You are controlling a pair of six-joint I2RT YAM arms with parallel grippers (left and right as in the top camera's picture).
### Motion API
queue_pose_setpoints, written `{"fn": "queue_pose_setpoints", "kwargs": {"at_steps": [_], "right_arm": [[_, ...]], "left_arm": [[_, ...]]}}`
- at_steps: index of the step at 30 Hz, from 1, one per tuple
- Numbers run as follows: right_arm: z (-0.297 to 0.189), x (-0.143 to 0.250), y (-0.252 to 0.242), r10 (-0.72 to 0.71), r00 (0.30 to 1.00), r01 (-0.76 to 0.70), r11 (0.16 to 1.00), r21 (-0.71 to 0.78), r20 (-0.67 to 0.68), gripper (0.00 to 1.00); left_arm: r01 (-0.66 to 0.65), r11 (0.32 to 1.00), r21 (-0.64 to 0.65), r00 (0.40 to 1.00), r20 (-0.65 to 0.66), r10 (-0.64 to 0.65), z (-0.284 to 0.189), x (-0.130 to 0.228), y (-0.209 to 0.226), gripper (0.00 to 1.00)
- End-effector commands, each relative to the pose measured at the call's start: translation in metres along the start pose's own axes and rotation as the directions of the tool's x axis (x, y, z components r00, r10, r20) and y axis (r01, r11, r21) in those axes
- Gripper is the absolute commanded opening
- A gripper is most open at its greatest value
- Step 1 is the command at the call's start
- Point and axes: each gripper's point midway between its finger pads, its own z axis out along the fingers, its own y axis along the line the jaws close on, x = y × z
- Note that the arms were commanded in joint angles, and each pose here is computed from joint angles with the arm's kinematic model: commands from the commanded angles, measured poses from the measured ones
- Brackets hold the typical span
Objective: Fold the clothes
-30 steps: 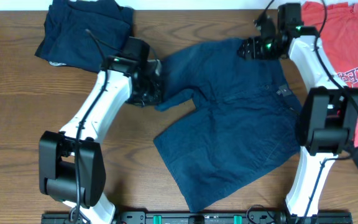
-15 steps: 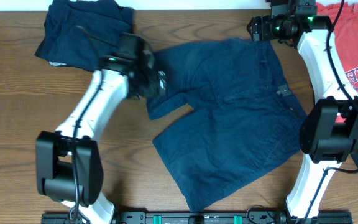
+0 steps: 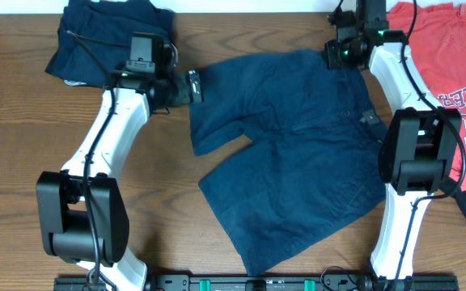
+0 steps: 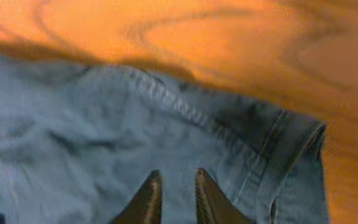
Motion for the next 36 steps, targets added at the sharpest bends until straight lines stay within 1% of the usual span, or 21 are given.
{"fn": "queue_pose_setpoints", "kwargs": {"at_steps": [1, 6, 8, 12, 15, 19, 24, 26, 29, 32, 34, 36], "right_arm": [[0.007, 0.005, 0.019, -0.075, 0.997, 0.075, 0.997, -0.019, -0.030, 0.15], [0.025, 0.022, 0.041, -0.141, 0.986, 0.138, 0.990, -0.039, -0.090, 0.14], [0.035, 0.030, 0.044, -0.151, 0.981, 0.150, 0.988, -0.021, -0.120, 0.13], [0.048, 0.038, 0.045, -0.169, 0.975, 0.169, 0.985, -0.013, -0.144, 0.12], [0.055, 0.043, 0.042, -0.172, 0.973, 0.172, 0.985, -0.010, -0.154, 0.12], [0.064, 0.044, 0.038, -0.174, 0.973, 0.177, 0.984, 0.004, -0.152, 0.15], [0.084, 0.042, 0.028, -0.175, 0.977, 0.180, 0.983, 0.033, -0.118, 0.20], [0.095, 0.038, 0.016, -0.158, 0.983, 0.165, 0.983, 0.080, -0.090, 0.27], [0.111, 0.035, 0.002, -0.151, 0.987, 0.155, 0.983, 0.099, -0.046, 0.36], [0.124, 0.040, -0.014, -0.130, 0.991, 0.133, 0.984, 0.118, -0.035, 0.42], [0.132, 0.047, -0.032, -0.080, 0.996, 0.083, 0.985, 0.151, -0.031, 0.50], [0.135, 0.052, -0.047, -0.036, 0.999, 0.040, 0.986, 0.161, -0.028, 0.53]], "left_arm": [[-0.003, 1.000, -0.004, 0.999, -0.040, 0.003, 0.002, 0.009, 0.002, 0.98], [0.001, 1.000, -0.010, 0.998, -0.063, -0.002, 0.002, 0.014, 0.004, 0.98], [0.001, 1.000, -0.011, 0.998, -0.064, -0.001, 0.002, 0.015, 0.004, 0.98], [-0.039, 0.999, -0.008, 0.997, -0.064, 0.038, 0.002, 0.015, 0.004, 0.98], [-0.040, 0.999, -0.008, 0.997, -0.065, 0.040, 0.002, 0.015, 0.004, 0.98], [-0.040, 0.999, -0.008, 0.997, -0.066, 0.039, 0.002, 0.015, 0.004, 0.98], [-0.039, 0.999, -0.009, 0.997, -0.069, 0.038, 0.002, 0.016, 0.004, 0.98], [-0.037, 0.999, -0.010, 0.997, -0.075, 0.036, 0.002, 0.017, 0.004, 0.98], [-0.031, 0.999, -0.014, 0.996, -0.088, 0.030, 0.002, 0.021, 0.006, 0.98], [-0.029, 0.999, -0.015, 0.995, -0.098, 0.027, 0.003, 0.024, 0.007, 0.98], [-0.027, 1.000, -0.014, 0.994, -0.104, 0.025, 0.004, 0.026, 0.007, 0.98], [-0.022, 1.000, -0.016, 0.994, -0.109, 0.020, 0.004, 0.027, 0.007, 0.98]]}}
